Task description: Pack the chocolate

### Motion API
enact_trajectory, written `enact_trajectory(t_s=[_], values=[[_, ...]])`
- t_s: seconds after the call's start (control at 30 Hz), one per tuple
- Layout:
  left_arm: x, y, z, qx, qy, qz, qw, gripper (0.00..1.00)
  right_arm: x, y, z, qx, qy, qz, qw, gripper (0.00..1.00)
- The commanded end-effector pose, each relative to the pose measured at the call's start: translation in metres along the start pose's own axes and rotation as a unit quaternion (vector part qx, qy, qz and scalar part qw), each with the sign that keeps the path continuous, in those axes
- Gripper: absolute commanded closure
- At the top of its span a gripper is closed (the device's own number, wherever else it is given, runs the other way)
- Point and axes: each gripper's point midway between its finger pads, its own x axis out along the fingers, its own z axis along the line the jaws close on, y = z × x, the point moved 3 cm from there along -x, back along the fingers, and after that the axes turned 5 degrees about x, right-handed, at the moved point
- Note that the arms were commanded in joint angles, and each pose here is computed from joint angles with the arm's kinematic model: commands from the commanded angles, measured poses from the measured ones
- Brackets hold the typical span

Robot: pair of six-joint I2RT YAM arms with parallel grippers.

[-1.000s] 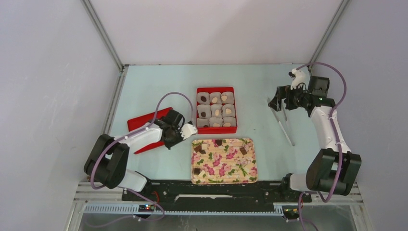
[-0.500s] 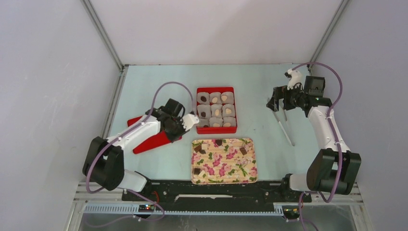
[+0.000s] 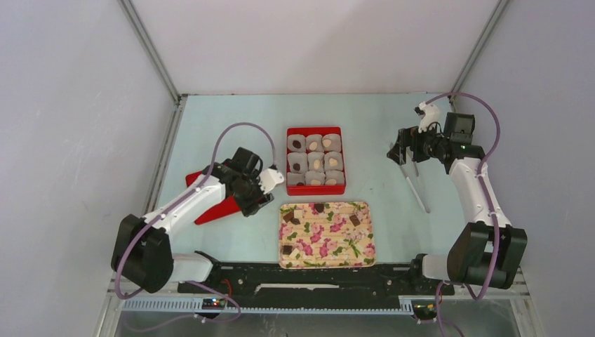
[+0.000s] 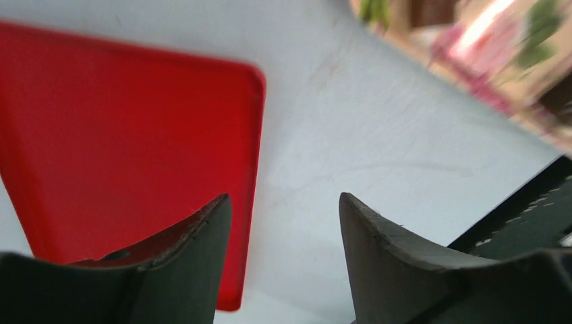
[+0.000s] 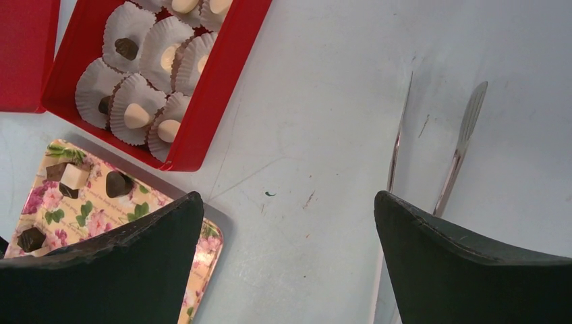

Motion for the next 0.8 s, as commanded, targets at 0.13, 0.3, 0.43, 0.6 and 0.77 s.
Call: enact_trajectory(t_s=[0.13,0.3,0.43,0.6,0.77], values=[[0.02,0.054,0.026,0.053,-0.1,0.112,0.987,0.34,-0.002,-0.009,0.012,-0.045,-0.022,-0.021,0.999,0.01],[0.034,0.077,0.03,0.058,-0.102,0.162,0.98,0.39,-0.001,-0.008,0.013,-0.046,-0.025,-0.02,0.998,0.0],[0.043,0.087,0.03,0.061,-0.094,0.184,0.977,0.51,0.001,-0.007,0.015,-0.051,-0.028,-0.018,0.998,0.0],[0.049,0.092,0.022,0.059,-0.048,0.195,0.978,0.74,0.002,-0.006,0.015,-0.055,-0.03,-0.014,0.998,0.0],[0.05,0.094,0.021,0.052,-0.034,0.196,0.979,0.94,0.004,-0.005,0.015,-0.056,-0.03,-0.011,0.998,0.01]])
